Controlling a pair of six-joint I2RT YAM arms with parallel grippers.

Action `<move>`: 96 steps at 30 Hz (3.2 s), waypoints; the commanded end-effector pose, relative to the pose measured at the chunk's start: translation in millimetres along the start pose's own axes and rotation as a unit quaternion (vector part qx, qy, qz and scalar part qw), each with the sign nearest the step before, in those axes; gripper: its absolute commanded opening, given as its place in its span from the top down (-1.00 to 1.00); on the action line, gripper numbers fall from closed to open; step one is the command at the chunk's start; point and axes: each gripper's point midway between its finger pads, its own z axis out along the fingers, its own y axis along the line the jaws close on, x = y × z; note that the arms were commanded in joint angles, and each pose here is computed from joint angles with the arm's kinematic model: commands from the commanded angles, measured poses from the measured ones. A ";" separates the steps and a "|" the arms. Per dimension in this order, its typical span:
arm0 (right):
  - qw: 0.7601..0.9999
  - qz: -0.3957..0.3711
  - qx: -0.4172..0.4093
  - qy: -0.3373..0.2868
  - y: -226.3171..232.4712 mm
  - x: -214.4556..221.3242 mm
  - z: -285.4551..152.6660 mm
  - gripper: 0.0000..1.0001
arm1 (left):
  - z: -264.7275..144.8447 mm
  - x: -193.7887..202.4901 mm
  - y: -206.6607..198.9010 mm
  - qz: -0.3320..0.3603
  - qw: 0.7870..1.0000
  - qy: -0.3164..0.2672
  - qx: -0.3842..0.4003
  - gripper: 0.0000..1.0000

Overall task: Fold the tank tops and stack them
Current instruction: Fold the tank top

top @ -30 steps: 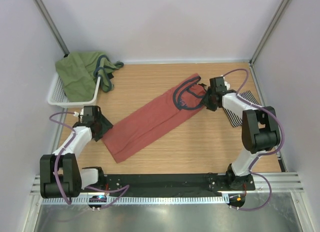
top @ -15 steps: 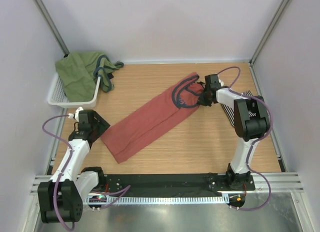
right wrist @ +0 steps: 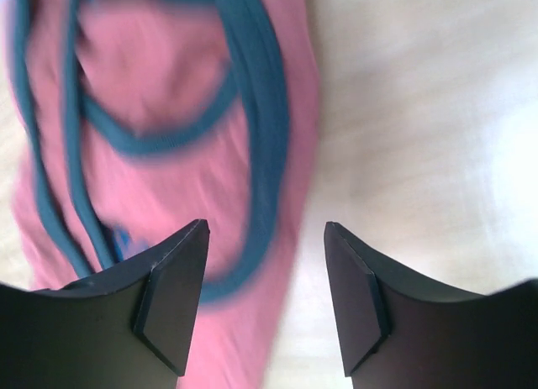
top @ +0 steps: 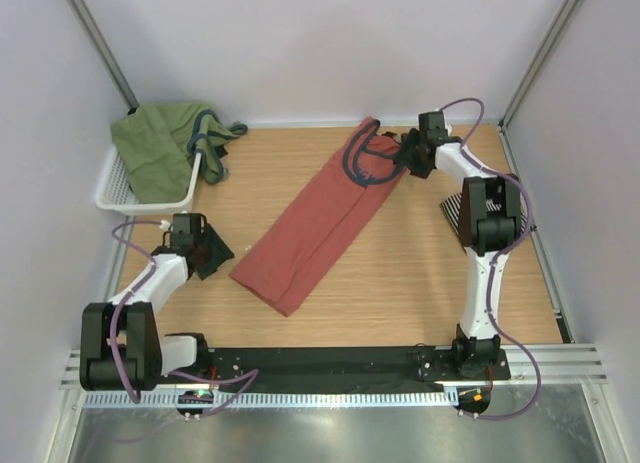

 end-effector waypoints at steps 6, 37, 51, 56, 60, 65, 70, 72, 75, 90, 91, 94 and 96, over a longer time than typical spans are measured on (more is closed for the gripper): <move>0.997 -0.022 -0.067 0.031 0.5 47.5 -80.3 -0.26 | 6.1 4.5 -39.0 0.048 0.997 0.019 0.052 -0.17; 0.987 -0.063 -0.089 0.116 4.8 111.6 -62.3 -0.08 | -47.2 192.9 -47.2 0.154 0.974 0.121 0.112 1.00; 0.984 -0.080 -0.079 0.140 21.8 116.2 -27.3 0.69 | -58.0 222.8 -64.3 0.191 0.968 0.118 0.111 0.59; 0.983 -0.092 -0.080 0.140 38.5 112.0 -13.8 0.74 | -57.6 206.2 -59.9 0.166 0.974 0.107 0.111 -0.12; 0.980 -0.106 -0.081 0.146 59.7 108.2 4.8 0.72 | -53.1 192.8 -51.2 0.156 0.978 0.096 0.097 -0.13; 0.983 -0.112 -0.064 0.129 71.1 88.4 -4.0 0.18 | -54.4 182.7 -53.2 0.166 0.978 0.082 0.094 -0.13; 0.985 -0.132 -0.065 0.090 63.1 80.8 -54.1 -0.11 | -63.2 182.2 -64.7 0.187 0.970 0.083 0.130 -0.52; 0.984 -0.148 -0.060 0.084 51.6 92.0 -87.9 -0.11 | -63.7 178.4 -64.4 0.189 0.970 0.072 0.134 -0.80; 0.980 -0.173 -0.066 0.071 36.5 120.1 -135.3 -0.11 | -65.7 177.7 -64.4 0.188 0.970 0.071 0.139 -0.99; 0.961 -0.177 -0.096 0.187 -70.2 328.0 -270.9 -0.08 | -87.8 205.0 -72.7 0.174 0.959 0.115 0.192 -0.62; 0.960 -0.179 -0.095 0.193 -73.1 335.4 -272.7 -0.07 | -87.8 206.0 -73.2 0.175 0.959 0.116 0.192 -0.62; 0.960 -0.188 -0.065 0.198 -82.9 350.6 -270.0 -0.01 | -90.9 211.8 -80.7 0.173 0.957 0.121 0.201 -0.61; 0.957 -0.195 -0.064 0.206 -83.0 360.5 -270.9 0.03 | -92.6 215.6 -85.0 0.174 0.955 0.122 0.207 -0.58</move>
